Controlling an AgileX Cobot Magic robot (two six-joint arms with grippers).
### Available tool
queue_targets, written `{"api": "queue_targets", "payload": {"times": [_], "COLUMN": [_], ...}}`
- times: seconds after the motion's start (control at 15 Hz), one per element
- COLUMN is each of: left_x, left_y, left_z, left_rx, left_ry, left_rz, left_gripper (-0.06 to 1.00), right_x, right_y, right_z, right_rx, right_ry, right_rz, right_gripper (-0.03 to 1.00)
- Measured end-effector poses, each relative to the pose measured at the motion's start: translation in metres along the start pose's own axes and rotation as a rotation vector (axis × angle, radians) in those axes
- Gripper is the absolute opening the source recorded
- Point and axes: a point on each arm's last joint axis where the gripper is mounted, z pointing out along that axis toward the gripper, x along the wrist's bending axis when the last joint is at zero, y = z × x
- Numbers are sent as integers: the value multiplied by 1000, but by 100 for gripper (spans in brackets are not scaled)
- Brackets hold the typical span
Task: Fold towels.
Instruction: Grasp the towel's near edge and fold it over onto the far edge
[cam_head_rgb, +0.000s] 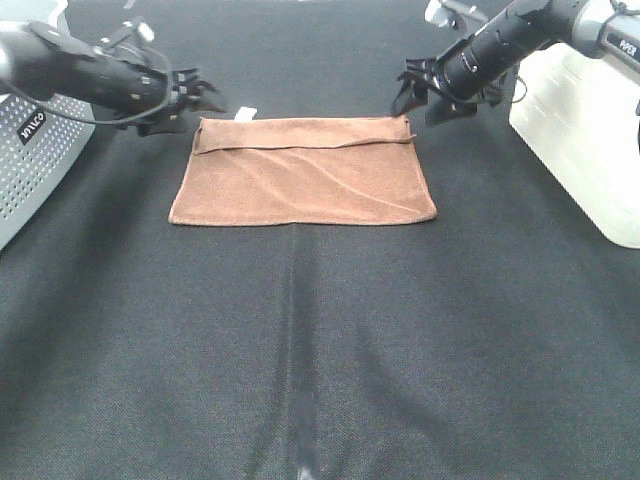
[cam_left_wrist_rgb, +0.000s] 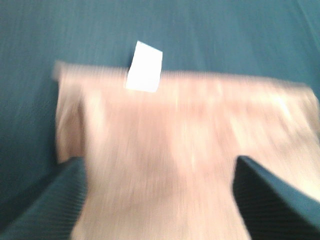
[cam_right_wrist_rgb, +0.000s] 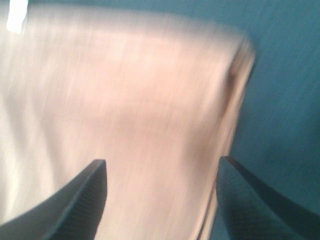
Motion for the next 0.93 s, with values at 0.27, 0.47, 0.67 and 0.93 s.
{"api": "queue_targets", "payload": {"times": [0.27, 0.47, 0.67, 0.93], "left_x": [-5, -5, -7, -2], "left_y": [-17, -23, -35, -66], "left_z": [-7, -10, -29, -48], "left_rx": [223, 301, 379, 374], "left_ry": [-73, -34, 44, 135], "left_rz": [-47, -130, -174, -234], "left_gripper": [71, 71, 71, 71], "right_x": [3, 4, 10, 1], "right_y": [-16, -16, -23, -70], "right_z": [-2, -4, -17, 4], "right_rx": [183, 183, 218, 422], "right_ry": [27, 16, 6, 10], "right_rz": [75, 162, 205, 257], "right_gripper": [61, 61, 61, 61]}}
